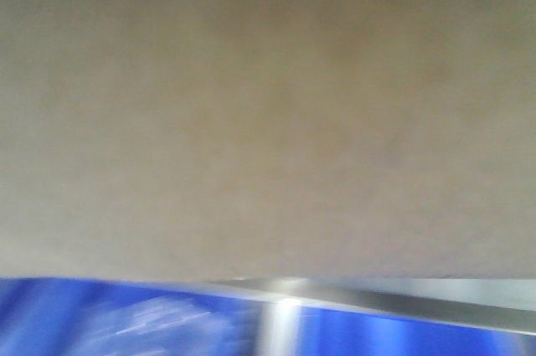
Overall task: Grab box from left shelf to table start
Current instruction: 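Lift the box with both grippers and pull it off the shelf, then hold the box with both grippers while the base drives to the table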
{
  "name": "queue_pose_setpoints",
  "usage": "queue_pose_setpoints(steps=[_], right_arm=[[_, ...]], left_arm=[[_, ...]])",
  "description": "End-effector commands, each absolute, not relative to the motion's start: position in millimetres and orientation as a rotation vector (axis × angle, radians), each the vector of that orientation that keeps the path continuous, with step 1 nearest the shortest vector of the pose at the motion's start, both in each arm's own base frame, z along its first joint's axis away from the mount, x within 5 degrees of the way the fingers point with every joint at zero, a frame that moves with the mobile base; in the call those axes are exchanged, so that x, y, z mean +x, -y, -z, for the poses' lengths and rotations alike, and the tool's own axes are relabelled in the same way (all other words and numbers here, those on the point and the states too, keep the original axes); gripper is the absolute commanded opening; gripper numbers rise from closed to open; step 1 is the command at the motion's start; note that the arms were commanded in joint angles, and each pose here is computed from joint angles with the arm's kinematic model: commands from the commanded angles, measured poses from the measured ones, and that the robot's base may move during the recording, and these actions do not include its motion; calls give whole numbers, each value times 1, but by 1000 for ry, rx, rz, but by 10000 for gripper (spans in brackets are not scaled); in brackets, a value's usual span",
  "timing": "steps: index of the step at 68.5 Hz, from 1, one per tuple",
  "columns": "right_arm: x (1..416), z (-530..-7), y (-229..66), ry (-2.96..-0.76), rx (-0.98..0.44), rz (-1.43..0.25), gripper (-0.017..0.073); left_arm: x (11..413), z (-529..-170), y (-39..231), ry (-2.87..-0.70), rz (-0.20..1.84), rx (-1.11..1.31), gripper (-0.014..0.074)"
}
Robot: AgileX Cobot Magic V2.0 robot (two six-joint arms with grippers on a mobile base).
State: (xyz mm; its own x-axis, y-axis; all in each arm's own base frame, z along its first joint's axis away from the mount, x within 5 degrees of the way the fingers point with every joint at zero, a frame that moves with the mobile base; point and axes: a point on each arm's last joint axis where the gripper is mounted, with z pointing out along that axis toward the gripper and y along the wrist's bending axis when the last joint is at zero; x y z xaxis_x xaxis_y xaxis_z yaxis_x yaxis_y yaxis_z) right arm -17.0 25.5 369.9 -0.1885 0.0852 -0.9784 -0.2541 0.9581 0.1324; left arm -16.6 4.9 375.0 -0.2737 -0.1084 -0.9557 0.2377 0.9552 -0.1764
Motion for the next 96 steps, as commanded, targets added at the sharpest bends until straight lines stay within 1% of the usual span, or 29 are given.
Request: queue_pose_setpoints(steps=[1, 96], right_arm=[[-14, -388, -20, -1609, -97, -218, 60], [-14, -388, -20, -1609, -97, -218, 60]], left_arm=[[-20, -405, -5, -1577, 416, 59, -92], [-20, -405, -5, -1577, 417, 57, -92]])
